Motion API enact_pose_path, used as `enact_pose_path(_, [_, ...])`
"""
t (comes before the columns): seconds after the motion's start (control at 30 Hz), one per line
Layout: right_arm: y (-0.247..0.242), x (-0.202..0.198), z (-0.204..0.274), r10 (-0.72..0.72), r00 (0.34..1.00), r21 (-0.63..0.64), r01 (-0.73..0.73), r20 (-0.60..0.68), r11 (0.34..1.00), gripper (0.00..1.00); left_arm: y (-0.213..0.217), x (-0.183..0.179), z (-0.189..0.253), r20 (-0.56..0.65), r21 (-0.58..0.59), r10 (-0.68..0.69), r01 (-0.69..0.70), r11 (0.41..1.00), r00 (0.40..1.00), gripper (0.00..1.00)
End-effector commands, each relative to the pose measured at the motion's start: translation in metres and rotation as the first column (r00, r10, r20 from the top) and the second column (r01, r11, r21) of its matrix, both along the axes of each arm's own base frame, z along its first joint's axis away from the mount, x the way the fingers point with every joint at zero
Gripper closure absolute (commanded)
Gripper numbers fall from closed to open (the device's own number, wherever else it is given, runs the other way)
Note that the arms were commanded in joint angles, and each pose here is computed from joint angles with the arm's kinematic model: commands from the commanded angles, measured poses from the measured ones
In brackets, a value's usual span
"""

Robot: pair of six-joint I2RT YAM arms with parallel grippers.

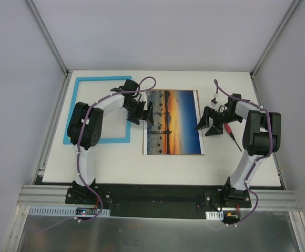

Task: Take the photo out of the frame
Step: Pick up the photo frame item at the center of the board.

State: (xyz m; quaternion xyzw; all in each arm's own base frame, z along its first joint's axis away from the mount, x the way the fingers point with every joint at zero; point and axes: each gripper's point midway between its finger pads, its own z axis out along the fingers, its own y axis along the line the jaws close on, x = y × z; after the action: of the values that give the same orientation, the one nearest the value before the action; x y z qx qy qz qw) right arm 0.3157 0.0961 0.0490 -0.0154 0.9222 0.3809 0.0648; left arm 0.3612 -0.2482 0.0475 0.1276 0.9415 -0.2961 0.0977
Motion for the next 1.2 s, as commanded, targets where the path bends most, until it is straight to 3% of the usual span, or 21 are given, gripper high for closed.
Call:
enact_pose_path(0.0, [-0.002,0.001,-0.003,-0.013,1.0,-0.005,0.013,-0.019,1.0,0.04,-0.021,-0.004,0.01,-0.018,-0.073,-0.042,0.04,0.997,0.999,0.01])
enact_pose_path(0.63, [0.001,0.002,-0.005,-0.007,0.999,-0.028,0.006,-0.038,1.0,0.02,-0.04,-0.023,0.003,-0.079,-0.146,-0.094,0.082,0.986,0.992,0.01])
enact_pose_path(0.9, [0.019,-0.001,0.005,0.04,0.998,0.073,-0.036,-0.047,0.997,0.01,-0.041,-0.025,0.005,-0.079,-0.16,-0.097,0.083,0.984,0.992,0.01])
enact_pose_path(1.17, [0.04,-0.001,0.045,0.069,0.997,0.279,-0.073,0.026,0.958,0.04,-0.042,-0.027,0.005,-0.085,-0.172,-0.104,0.089,0.981,0.991,0.01])
